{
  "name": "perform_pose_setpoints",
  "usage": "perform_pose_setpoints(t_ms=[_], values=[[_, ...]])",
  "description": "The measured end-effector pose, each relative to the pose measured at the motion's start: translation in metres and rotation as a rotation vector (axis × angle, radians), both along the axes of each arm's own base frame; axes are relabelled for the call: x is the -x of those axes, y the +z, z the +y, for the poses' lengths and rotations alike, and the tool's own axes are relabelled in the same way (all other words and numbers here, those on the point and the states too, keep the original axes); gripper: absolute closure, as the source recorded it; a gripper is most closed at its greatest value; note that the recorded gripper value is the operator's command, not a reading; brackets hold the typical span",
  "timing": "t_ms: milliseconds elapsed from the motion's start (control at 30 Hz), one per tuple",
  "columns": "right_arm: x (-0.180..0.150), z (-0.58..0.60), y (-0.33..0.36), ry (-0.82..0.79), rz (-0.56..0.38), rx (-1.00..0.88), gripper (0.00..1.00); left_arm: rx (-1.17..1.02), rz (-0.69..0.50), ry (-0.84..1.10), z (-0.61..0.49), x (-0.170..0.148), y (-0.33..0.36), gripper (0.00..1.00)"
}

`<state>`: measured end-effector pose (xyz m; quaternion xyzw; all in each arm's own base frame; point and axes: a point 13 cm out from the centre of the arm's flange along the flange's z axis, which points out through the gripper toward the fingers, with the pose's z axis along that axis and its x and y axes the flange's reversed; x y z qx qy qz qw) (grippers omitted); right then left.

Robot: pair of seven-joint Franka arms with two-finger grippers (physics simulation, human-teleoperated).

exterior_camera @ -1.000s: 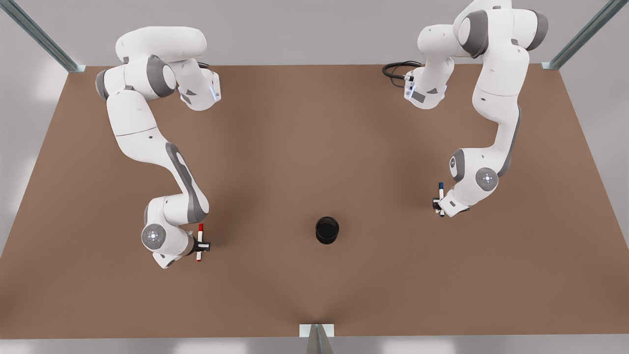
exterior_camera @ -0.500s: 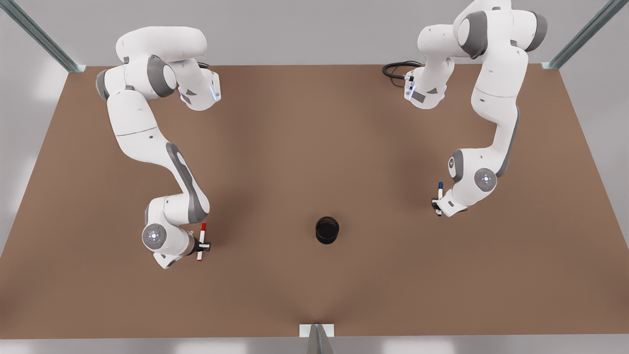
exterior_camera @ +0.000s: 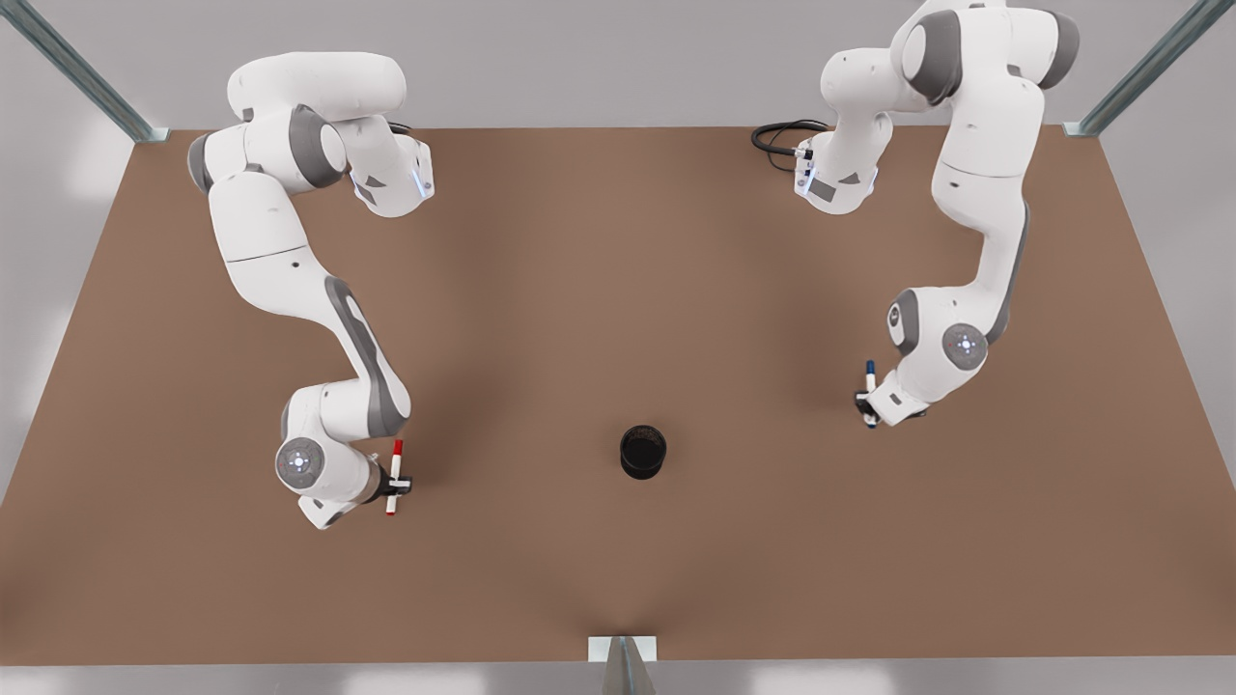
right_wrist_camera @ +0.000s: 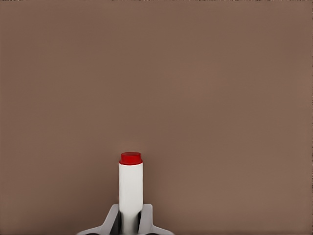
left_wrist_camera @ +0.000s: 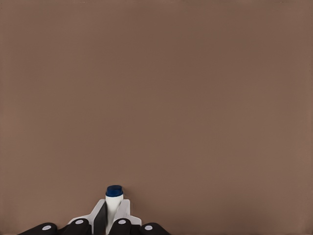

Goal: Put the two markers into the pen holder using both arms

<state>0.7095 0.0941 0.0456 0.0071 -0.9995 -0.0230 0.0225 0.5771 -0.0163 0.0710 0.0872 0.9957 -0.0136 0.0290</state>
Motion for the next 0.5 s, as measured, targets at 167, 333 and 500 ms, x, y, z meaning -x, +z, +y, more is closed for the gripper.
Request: perform_pose_setpoints(t_ms=[167, 333, 500], values=[[-0.001, 0.000, 0.002, 0.008, -0.002, 0.000, 0.77, 0.010, -0.080, -0.010, -0.010, -0.028, 0.067, 0.79], [-0.001, 0.000, 0.004, 0.014, -0.005, 0.000, 0.77, 0.102, -0.121, -0.044, -0.072, -0.062, 0.159, 0.79], [-0.003, 0.000, 0.008, 0.020, -0.011, 0.000, 0.77, 0.304, -0.121, -0.137, -0.174, -0.083, 0.217, 0.79]])
